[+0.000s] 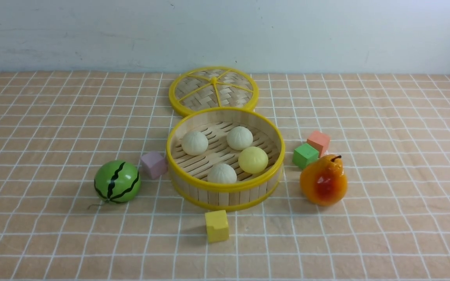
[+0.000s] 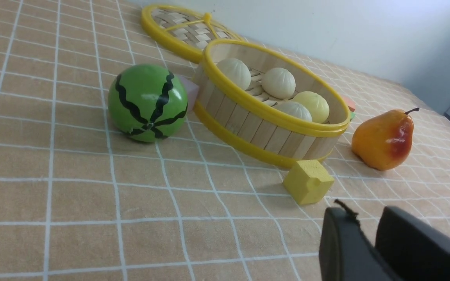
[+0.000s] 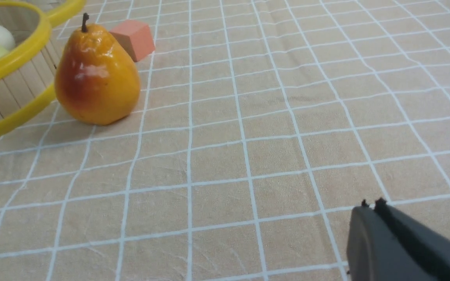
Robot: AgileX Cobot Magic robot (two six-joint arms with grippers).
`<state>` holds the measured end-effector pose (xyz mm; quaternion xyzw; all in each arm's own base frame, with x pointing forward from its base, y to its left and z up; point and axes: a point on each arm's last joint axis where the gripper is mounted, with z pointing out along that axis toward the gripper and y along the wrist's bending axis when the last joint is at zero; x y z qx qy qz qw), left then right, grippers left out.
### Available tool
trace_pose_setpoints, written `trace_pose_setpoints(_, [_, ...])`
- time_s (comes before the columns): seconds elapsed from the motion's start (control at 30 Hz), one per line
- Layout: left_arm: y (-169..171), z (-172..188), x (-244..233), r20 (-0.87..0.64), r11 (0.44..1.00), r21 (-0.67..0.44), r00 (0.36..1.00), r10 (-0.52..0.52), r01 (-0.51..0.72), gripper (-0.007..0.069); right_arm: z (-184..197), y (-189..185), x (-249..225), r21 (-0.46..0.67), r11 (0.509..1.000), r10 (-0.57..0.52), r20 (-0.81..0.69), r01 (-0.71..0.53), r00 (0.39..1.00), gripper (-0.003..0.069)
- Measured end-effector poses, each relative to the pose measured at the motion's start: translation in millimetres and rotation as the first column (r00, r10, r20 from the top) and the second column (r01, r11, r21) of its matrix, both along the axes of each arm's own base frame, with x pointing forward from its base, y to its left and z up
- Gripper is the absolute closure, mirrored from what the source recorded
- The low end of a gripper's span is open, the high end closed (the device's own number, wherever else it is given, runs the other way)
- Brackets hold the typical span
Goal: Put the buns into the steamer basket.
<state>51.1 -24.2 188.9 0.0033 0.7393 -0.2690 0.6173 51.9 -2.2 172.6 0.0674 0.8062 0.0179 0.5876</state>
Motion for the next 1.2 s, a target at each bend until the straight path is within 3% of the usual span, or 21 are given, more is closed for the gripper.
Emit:
trace_pose_setpoints(0.97, [0, 0, 0, 0.002, 1.000, 0.004, 1.000, 0.002, -0.002, 0.0470, 0, 0, 0, 0.003, 1.000, -0.001, 0.004, 0.001, 1.000, 0.0625])
trace_pose_setpoints(1.07, [4, 4, 2, 0.062, 0.998, 0.018, 0.996, 0.065, -0.067, 0.0470, 0, 0, 0, 0.003, 1.000, -0.001, 0.004, 0.001, 1.000, 0.0621])
trace_pose_setpoints(1.2, [15, 9, 5, 0.110, 0.965, 0.000, 0.959, 0.261, -0.262, 0.0473, 0, 0, 0, 0.003, 1.000, -0.001, 0.004, 0.001, 1.000, 0.0615])
